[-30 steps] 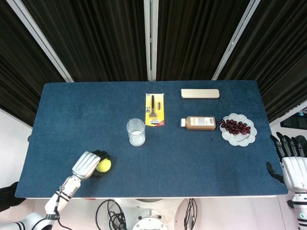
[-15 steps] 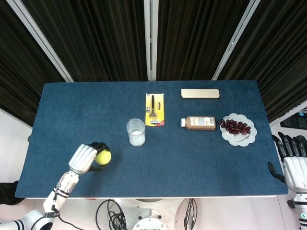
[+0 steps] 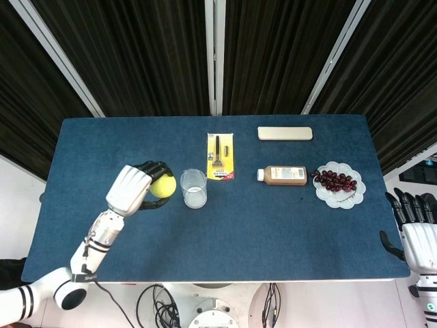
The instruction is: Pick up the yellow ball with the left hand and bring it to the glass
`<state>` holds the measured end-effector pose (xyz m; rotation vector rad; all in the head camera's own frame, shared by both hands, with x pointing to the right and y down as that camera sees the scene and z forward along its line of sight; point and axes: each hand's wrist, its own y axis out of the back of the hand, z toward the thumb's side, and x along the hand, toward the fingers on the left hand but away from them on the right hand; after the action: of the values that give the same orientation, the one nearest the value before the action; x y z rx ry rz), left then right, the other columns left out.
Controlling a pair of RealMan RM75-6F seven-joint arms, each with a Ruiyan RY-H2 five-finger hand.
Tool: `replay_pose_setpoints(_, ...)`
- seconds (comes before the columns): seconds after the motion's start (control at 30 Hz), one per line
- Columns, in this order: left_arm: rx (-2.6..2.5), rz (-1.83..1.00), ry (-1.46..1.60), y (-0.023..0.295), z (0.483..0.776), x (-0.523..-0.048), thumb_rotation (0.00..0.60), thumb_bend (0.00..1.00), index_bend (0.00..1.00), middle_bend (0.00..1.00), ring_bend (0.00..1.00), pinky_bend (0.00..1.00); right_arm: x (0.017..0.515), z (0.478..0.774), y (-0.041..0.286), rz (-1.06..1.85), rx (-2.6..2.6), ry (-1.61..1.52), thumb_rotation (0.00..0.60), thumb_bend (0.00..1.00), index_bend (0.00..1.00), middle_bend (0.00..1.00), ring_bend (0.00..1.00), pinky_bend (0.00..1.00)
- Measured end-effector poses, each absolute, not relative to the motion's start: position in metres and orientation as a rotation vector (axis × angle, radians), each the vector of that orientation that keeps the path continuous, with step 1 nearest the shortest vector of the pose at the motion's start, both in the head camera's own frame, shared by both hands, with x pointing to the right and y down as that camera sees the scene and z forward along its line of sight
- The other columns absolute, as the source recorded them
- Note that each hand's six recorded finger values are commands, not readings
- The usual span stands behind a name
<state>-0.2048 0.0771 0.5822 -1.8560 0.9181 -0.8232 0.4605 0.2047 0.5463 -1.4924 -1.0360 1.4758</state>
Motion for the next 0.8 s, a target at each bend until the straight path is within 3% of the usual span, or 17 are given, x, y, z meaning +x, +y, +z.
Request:
replay_pose_setpoints(0.53, -1.919, -0.877, 0.835, 0.059, 0.624, -0.155, 0.6, 0.28, 0.46, 0.46, 0.47, 0.71, 0.471, 0.549, 0.204, 1.493, -1.498, -1.057, 0.6, 0.32, 0.0, 0.0, 0.0, 0.0)
replay_pose_setpoints(0.73, -1.932, -0.894, 0.852, 0.057, 0.633, -0.157, 0.6, 0.25, 0.4, 0.44, 0.46, 0.7, 0.472, 0.549, 0.203, 1.489, -1.503, -1.059, 0.6, 0.32, 0.0, 0.0, 0.0, 0.0)
replay_pose_setpoints(0.8, -1.937, -0.9, 0.853, 0.056, 0.635, -0.157, 0.6, 0.22, 0.32, 0.38, 0.41, 0.65, 0.472, 0.549, 0.203, 1.489, -1.503, -1.06, 0.6, 0.32, 0.0, 0.0, 0.0, 0.0)
